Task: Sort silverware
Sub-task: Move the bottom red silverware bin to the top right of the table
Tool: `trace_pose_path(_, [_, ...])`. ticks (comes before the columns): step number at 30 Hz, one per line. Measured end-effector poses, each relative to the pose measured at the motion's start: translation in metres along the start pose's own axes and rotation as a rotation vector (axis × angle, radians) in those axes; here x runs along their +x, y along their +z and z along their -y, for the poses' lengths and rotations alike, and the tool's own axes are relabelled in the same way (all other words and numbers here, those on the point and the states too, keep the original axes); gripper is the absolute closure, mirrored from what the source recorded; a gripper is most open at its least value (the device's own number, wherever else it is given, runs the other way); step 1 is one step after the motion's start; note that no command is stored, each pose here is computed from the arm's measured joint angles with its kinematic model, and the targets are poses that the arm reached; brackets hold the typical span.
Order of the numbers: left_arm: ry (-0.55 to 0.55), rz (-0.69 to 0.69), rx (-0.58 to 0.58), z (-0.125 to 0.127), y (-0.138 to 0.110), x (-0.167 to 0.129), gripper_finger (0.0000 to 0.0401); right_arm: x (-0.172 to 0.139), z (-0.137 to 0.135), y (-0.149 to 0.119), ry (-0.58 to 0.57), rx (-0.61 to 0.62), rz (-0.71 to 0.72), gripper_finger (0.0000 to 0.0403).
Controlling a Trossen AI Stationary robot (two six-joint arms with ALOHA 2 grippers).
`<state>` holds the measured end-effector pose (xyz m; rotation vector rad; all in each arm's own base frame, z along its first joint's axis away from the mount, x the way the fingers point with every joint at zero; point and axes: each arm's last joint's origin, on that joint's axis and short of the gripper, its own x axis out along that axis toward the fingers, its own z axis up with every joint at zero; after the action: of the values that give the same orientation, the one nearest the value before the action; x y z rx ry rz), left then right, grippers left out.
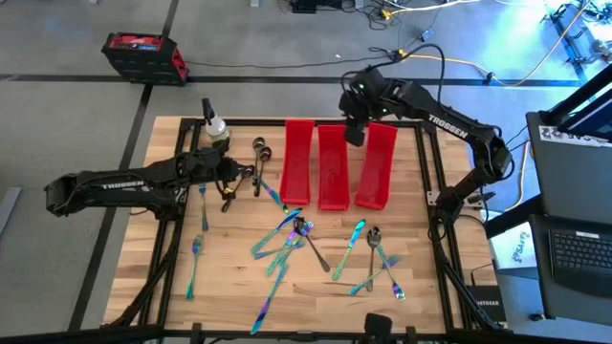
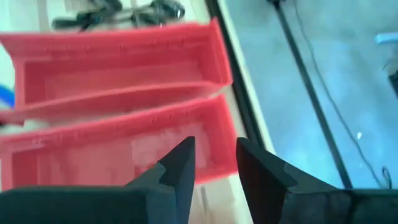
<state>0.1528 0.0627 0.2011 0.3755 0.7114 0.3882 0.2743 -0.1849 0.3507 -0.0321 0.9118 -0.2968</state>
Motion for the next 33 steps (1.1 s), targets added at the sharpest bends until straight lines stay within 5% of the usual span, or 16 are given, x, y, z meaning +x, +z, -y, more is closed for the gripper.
trace_pose_path(7, [0.0,0.0,0.0,0.0,0.0,0.0,0.0401,0.001,0.002,0.006,-0.013,0.021,0.065,0.0302])
trace_pose_path(11, [0.001,0.001,-0.001,0.0,0.0,0.0,0.0401,0.001,-0.003,0.01,0.047,0.261,0.102,0.0302])
trace_pose_path(16, [-0.001,-0.003,0.001,0.0,0.0,0.0,0.0401,0.001,-0.004,0.025,0.028,0.315,0.235,0.0302])
trace_pose_path(26, [-0.01,-0.02,0.005,0.001,-0.002,0.0,0.0401,0.0,-0.002,0.033,0.071,0.739,0.318,0.0302])
trace_pose_path(33, [-0.01,-0.02,0.005,0.001,-0.002,0.0,0.0401,0.0,-0.004,0.032,0.156,0.769,0.298,0.0302])
